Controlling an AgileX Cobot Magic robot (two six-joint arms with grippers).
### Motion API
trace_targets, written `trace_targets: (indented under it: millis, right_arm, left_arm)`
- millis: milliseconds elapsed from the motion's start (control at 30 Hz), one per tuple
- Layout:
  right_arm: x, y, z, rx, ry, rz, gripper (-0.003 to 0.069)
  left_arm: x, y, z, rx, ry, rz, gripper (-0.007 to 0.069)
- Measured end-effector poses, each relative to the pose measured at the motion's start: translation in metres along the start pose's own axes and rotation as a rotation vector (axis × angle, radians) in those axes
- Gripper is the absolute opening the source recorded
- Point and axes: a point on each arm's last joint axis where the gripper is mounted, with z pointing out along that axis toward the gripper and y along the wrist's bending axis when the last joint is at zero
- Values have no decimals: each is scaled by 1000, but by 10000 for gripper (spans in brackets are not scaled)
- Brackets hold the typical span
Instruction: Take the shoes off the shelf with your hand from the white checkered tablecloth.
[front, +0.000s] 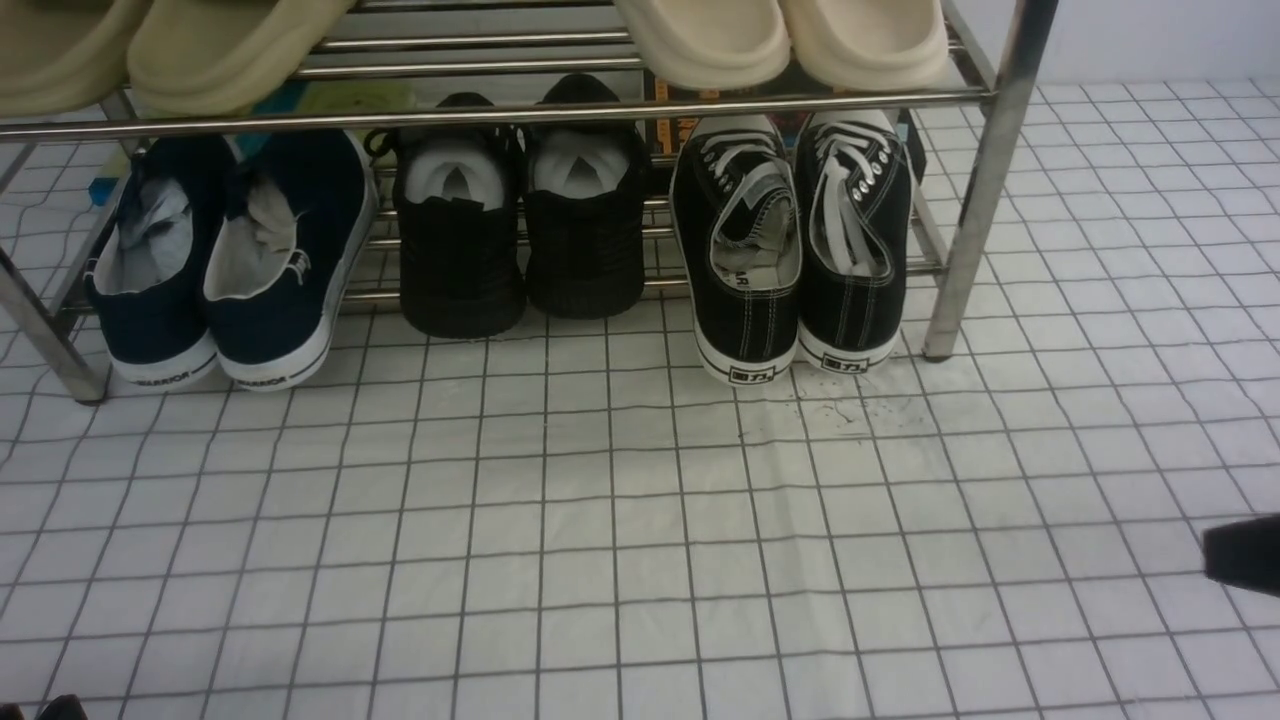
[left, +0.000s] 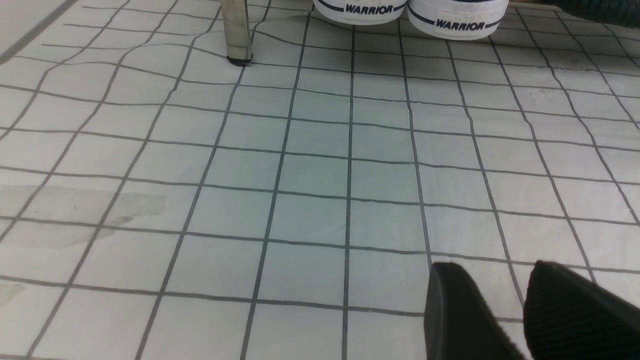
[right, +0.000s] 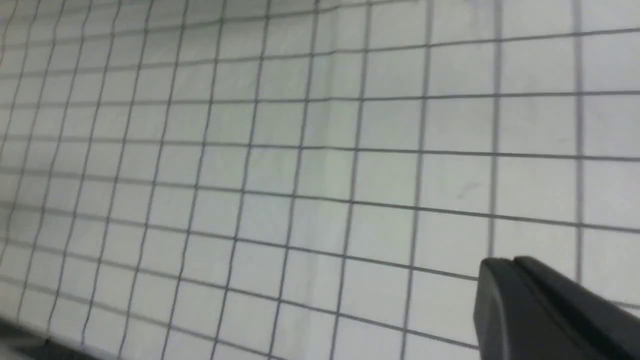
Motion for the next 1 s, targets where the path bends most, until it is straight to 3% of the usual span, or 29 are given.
trace_targets:
  millis: [133,167,267,400,567,700,867,1000]
  right_arm:
    - [-40,29,23,-179,46,-127,4]
    - [-40,28,25,-179,54,-125,4]
    - [-70,60,44,-244,95,-258,5]
    - [-91,89,66,-241,171,-351,6]
    - [-116,113,102,-90,256,-393,19]
    - [-134,131,131,28,238,-422,70]
    - [-150,136,165,87,196,-412,172]
    - [-158,130,198,125,132,-440,320]
  left_arm:
    - [0,0,0,0,0,0,240]
    - [0,0,0,0,0,0,240]
    - [0,0,0,0,0,0,240]
    - [0,0,0,0,0,0,240]
    - [0,0,0,0,0,0,240]
    - [0,0,0,0,0,0,240]
    - [0,0,0,0,0,0,240]
    - [0,0,0,0,0,0,240]
